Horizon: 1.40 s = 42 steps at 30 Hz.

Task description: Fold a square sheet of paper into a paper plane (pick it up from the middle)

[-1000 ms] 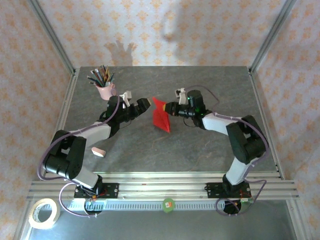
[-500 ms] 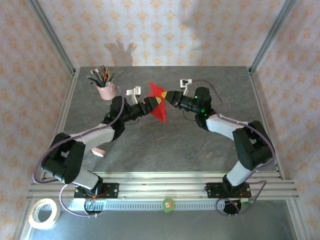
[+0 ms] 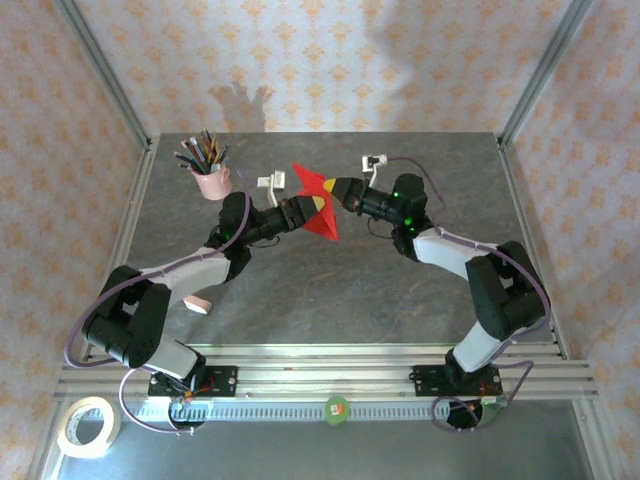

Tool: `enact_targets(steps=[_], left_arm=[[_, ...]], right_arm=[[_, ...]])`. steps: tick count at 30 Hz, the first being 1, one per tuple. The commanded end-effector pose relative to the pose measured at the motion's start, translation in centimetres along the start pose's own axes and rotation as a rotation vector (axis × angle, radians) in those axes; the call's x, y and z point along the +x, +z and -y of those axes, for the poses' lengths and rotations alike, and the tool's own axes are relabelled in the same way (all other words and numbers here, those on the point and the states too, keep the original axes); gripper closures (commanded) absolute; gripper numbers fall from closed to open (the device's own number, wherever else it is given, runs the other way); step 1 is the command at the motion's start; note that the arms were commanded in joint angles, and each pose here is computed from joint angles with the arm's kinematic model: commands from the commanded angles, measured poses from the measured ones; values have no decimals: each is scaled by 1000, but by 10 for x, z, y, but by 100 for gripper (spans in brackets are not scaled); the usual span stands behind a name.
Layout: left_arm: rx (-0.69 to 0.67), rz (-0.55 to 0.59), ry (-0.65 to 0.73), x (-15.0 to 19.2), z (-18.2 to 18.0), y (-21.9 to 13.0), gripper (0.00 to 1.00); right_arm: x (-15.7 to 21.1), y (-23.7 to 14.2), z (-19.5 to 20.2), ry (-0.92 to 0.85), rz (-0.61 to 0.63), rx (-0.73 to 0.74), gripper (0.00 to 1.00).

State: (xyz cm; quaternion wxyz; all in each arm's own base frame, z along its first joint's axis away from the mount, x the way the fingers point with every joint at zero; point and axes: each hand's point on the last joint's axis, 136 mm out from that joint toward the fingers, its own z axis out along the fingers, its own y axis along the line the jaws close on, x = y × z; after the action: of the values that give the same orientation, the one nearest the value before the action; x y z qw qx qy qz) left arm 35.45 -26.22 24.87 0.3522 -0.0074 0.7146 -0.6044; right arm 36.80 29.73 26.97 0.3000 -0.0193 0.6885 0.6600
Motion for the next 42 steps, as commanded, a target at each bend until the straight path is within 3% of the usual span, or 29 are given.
enact_targets(steps=[1, 9, 20, 33, 36, 42], left_arm=[[57, 22, 73, -12, 26, -1, 57], [48, 37, 80, -15, 25, 0, 69], [39, 43, 68, -17, 21, 2, 72], [10, 51, 65, -19, 12, 2, 90], [2, 51, 72, -18, 11, 1, 92], [-59, 52, 109, -19, 2, -3, 94]], right_arm=[[-3, -4, -12, -26, 2, -48, 90], [0, -4, -10, -15, -10, -49, 89], [2, -5, -5, -4, -14, -42, 88], [4, -5, -5, 3, -14, -39, 84], [2, -5, -4, 3, -11, -37, 80], [-6, -11, -4, -12, 18, -23, 60]])
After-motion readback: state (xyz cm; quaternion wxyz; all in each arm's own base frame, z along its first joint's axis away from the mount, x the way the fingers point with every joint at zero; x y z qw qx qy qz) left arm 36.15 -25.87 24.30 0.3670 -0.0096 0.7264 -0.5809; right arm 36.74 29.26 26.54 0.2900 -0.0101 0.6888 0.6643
